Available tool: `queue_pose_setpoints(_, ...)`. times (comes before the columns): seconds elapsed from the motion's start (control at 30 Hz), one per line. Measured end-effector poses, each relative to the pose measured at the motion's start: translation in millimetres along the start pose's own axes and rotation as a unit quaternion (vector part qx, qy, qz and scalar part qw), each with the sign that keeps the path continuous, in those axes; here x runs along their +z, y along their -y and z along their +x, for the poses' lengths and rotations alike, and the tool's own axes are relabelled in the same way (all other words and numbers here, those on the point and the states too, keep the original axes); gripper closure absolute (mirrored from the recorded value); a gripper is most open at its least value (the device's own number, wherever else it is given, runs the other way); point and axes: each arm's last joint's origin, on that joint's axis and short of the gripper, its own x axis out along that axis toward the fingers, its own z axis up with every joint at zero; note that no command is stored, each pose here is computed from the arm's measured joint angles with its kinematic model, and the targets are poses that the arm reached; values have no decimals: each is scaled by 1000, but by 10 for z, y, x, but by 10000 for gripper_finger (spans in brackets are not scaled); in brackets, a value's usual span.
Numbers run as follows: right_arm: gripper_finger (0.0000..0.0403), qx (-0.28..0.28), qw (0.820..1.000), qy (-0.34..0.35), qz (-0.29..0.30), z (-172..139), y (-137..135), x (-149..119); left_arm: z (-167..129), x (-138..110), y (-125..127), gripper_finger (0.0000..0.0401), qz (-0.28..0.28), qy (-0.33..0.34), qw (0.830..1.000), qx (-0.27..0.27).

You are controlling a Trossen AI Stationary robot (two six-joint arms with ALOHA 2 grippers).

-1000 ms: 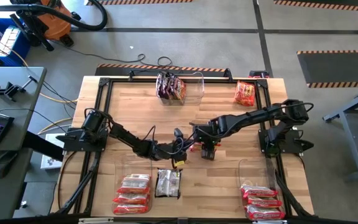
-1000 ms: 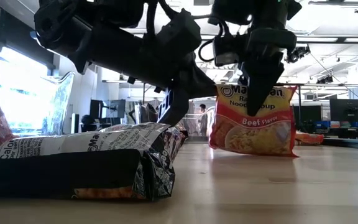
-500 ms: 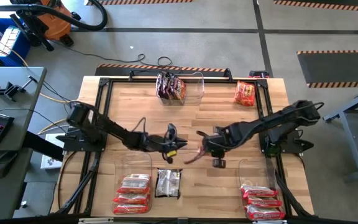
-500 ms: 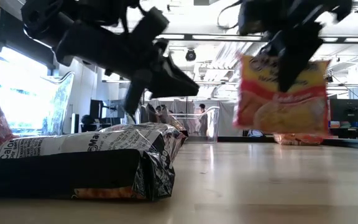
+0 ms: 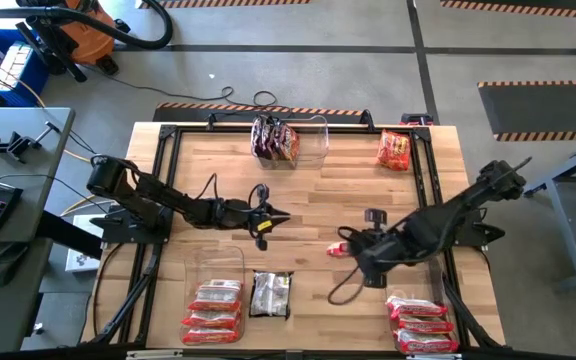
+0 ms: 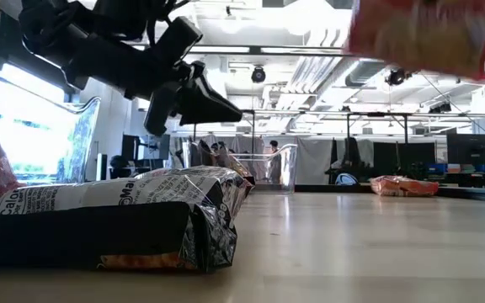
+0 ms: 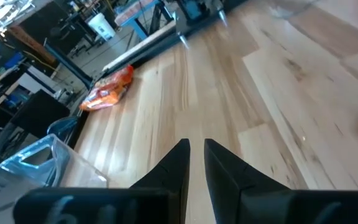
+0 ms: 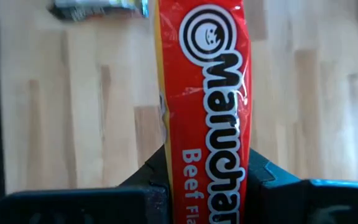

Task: Sort Maruchan noodles
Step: Put the red noodle pack into the bottom right transparent bin

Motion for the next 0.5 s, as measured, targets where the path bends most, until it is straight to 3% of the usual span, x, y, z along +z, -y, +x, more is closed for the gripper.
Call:
queue_pose_setpoints(0.17,328,-17,999,-25,33,-245,-163,-212,-8,-53,-8,361,1,-9,1000,2)
queue_pose_setpoints(0.33,328,-34,991,-98,86,-240,-364,-599,-2,-70,-31,362,-1,-12,1000,6)
queue_pose_setpoints(0.5,328,-43,988,-113,98,-213,-536,-891,-2,-70,-31,362,-1,-12,1000,6)
